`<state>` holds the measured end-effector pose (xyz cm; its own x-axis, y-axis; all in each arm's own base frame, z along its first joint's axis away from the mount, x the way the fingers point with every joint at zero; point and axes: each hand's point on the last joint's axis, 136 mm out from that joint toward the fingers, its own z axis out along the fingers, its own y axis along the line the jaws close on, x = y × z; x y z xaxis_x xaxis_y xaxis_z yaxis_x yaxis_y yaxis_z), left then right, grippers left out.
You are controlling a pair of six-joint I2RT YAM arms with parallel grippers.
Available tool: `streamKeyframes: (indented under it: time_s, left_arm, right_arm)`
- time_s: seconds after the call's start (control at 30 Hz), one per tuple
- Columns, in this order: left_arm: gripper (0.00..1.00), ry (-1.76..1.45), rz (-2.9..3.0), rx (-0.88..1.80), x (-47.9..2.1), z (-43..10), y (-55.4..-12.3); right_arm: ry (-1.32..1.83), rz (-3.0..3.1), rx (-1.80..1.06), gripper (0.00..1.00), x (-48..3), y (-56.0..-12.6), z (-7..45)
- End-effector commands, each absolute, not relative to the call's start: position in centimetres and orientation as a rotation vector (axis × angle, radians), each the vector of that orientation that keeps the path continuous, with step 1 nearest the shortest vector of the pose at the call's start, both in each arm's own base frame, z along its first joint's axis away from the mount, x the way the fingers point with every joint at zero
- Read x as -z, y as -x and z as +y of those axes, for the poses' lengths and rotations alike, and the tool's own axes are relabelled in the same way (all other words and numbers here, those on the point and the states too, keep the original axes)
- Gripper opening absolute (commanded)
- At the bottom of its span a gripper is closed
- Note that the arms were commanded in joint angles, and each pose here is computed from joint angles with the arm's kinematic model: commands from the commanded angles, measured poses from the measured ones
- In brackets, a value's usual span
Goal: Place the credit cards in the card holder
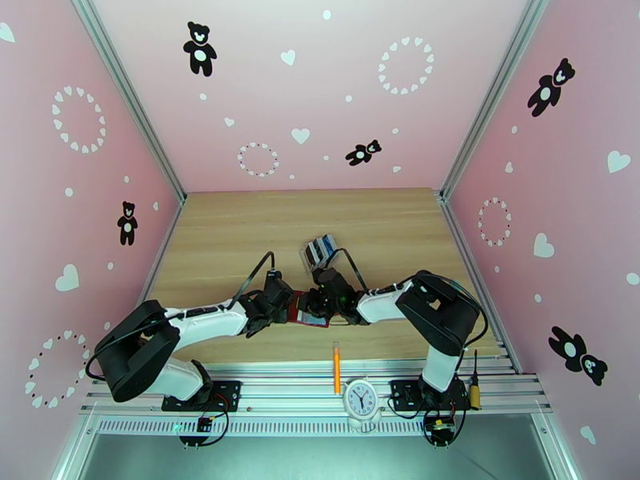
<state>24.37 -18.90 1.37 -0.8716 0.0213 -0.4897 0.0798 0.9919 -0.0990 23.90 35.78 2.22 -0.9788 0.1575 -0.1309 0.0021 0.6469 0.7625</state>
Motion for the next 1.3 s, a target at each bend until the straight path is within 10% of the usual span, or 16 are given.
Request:
streamKeyframes:
  time_s: [0.0,1.27]
  left_arm:
    - [0.42,-0.129,2.745,0.194,1.0,-19.3,-22.5]
    - [0.44,-0.239,2.504,0.524,-10.3,-22.9,-22.0]
  right_arm:
    - [-0.172,2.824,-1.011,0.21,1.3,-22.8,33.0]
    - [-0.006,2.638,-0.975,0.32,-8.0,-24.5,31.6]
